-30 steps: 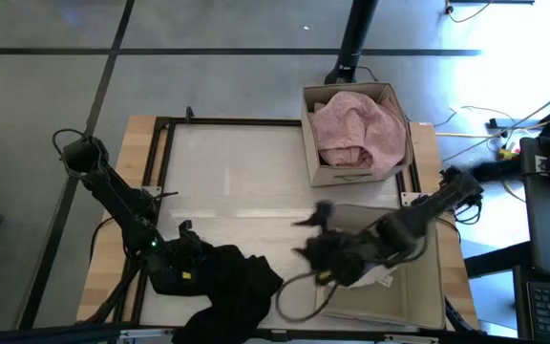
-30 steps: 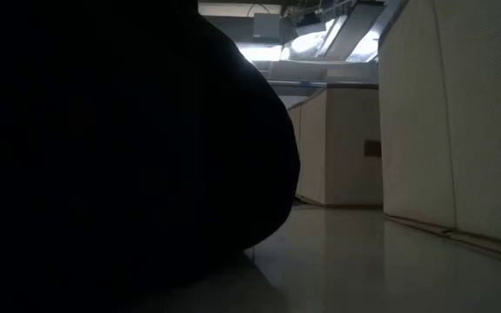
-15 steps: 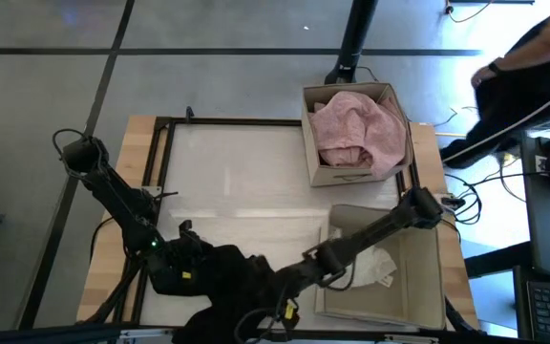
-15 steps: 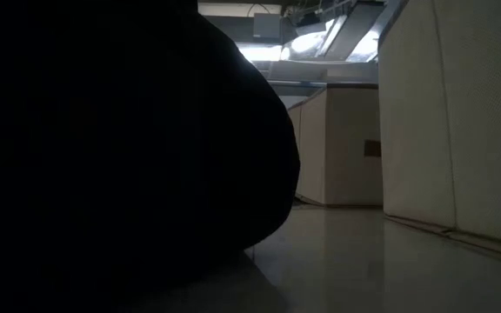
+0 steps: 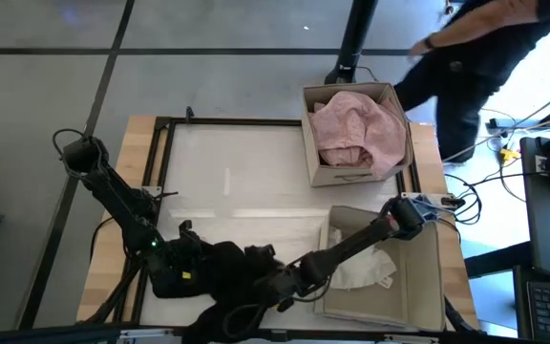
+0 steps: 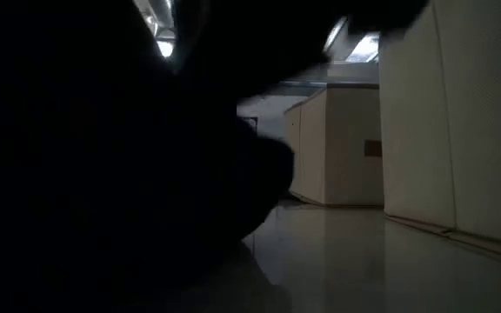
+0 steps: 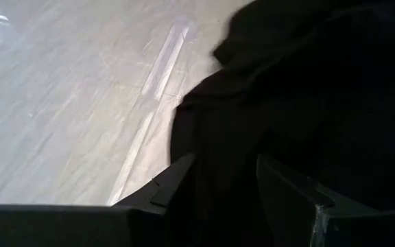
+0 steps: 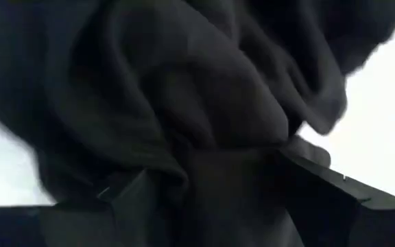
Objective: Sort clothes
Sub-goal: Put the black polo shirt into the bottom laundry organizer
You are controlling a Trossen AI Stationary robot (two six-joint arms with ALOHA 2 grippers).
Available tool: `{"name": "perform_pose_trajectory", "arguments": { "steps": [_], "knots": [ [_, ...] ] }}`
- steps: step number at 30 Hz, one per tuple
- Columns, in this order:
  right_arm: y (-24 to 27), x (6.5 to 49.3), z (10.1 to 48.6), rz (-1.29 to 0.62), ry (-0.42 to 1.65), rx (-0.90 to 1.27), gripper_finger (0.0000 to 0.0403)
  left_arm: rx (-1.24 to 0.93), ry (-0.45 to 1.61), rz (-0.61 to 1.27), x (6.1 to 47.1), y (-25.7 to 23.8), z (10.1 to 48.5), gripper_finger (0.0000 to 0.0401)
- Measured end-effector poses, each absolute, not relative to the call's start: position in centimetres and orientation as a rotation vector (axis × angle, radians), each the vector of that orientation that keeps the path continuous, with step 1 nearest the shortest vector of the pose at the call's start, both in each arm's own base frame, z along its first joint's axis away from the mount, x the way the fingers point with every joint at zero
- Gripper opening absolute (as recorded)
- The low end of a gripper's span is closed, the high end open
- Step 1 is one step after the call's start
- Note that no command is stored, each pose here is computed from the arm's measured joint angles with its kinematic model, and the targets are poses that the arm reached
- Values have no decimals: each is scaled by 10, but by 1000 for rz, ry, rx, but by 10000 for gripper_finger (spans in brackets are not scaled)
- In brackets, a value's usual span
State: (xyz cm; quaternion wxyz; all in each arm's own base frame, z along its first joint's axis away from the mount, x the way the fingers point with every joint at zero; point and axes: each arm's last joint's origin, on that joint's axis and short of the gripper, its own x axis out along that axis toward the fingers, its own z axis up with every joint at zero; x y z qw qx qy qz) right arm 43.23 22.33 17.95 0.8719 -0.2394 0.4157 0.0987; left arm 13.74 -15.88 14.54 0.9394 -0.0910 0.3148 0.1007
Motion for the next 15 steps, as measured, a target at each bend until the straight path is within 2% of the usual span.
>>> {"name": "perform_pose_trajectory", "arguments": {
  "steps": [4,15],
  "knots": [
    [214,438,166,131,901,-546,282,-186,642,205,137,-159,145,146],
    [198,451,142,150,957,-513,281,-188,642,205,137,-159,145,146]
  ]
}}
